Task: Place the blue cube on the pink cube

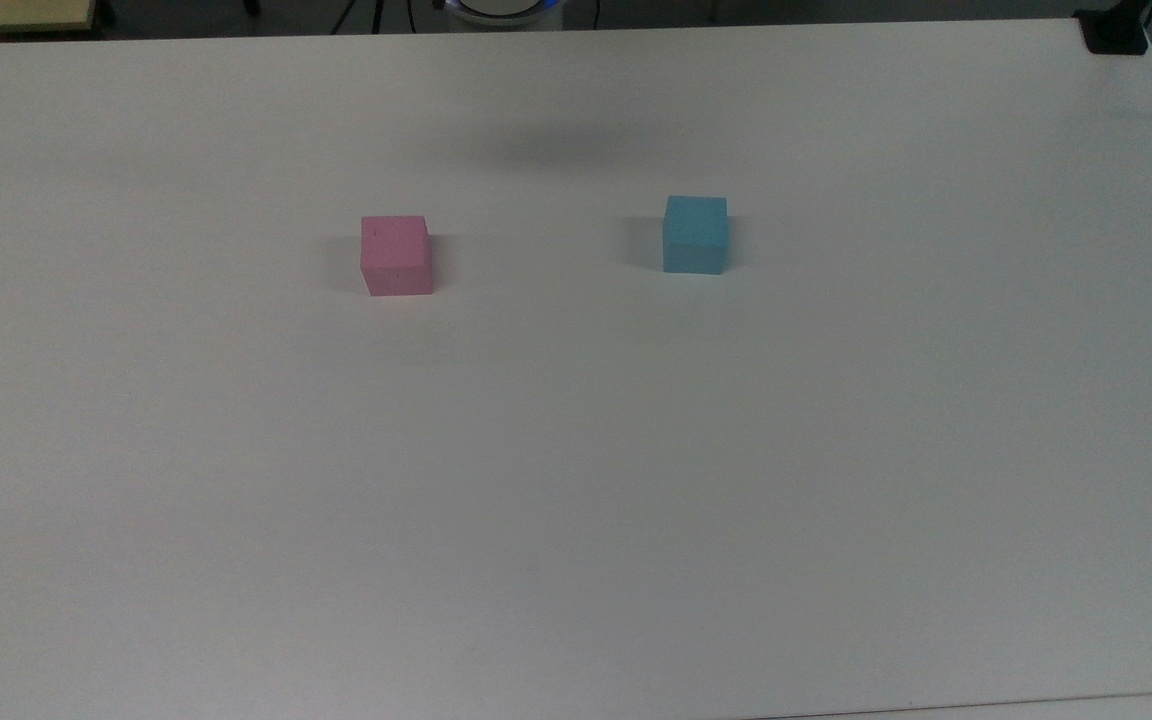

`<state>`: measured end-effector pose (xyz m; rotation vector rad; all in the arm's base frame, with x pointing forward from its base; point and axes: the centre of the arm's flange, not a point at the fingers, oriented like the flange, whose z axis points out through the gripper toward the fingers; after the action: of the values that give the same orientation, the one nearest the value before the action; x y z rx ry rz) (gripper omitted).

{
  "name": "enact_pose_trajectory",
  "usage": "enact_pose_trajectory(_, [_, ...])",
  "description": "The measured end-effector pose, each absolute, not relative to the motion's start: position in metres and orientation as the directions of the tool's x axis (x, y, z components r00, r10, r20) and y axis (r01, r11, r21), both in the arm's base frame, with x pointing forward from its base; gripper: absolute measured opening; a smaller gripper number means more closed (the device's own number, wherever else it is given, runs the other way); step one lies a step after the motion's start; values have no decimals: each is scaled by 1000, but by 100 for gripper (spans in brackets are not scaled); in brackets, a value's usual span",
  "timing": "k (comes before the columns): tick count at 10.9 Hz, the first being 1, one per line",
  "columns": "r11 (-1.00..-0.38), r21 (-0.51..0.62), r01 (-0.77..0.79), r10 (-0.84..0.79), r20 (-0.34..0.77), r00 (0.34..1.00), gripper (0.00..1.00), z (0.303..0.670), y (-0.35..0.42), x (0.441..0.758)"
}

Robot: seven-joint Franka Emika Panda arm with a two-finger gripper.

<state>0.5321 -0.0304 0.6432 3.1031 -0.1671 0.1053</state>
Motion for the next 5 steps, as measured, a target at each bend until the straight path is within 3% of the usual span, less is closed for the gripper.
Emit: enact_pose_trajectory(5, [-996,29,-82,-80,65,995,100,642,-17,533])
